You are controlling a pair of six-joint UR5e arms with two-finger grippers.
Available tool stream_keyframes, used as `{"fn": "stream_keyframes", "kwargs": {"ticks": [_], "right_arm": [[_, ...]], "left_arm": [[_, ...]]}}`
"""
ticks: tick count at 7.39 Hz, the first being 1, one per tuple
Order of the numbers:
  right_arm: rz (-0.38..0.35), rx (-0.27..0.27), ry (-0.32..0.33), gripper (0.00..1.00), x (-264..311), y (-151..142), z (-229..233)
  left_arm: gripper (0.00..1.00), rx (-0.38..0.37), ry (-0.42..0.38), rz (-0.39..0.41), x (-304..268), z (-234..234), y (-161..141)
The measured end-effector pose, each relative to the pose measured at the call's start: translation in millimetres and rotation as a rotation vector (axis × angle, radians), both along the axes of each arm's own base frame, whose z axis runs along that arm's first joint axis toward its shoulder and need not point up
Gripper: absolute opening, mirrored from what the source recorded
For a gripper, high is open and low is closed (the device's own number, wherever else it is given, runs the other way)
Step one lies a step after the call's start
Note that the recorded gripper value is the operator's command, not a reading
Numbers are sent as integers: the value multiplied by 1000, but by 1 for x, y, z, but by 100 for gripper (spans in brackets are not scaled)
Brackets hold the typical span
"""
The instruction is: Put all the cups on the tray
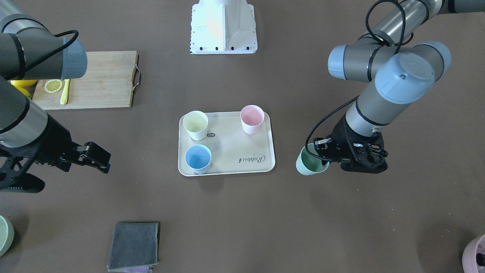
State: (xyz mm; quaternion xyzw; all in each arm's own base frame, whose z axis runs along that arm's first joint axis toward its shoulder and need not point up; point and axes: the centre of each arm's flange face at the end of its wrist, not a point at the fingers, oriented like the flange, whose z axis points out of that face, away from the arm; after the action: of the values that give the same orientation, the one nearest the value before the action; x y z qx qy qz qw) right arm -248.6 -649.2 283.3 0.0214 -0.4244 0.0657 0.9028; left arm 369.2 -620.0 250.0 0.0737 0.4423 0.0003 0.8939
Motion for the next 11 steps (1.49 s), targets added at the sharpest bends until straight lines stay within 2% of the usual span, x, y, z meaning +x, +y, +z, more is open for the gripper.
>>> {"fn": "stream_keyframes", "kwargs": {"ticks": [3,6,7,8,11], "right_arm": [[-36,41,45,100,53,-2,59],[-48,49,64,100,76,1,89],[-50,50,66,100,79,2,92],[-52,50,68,100,81,3,95],[-58,35,66,100,92,10,113]], "left_arm": [[0,-27,-7,-34,79,-36,34],[0,-14,-16,-51,135,-20,58],[77,-9,-18,-53,146,-15,63],[98,-4,-19,-51,151,-13,67],[98,24,1,-65,129,-19,69]]}}
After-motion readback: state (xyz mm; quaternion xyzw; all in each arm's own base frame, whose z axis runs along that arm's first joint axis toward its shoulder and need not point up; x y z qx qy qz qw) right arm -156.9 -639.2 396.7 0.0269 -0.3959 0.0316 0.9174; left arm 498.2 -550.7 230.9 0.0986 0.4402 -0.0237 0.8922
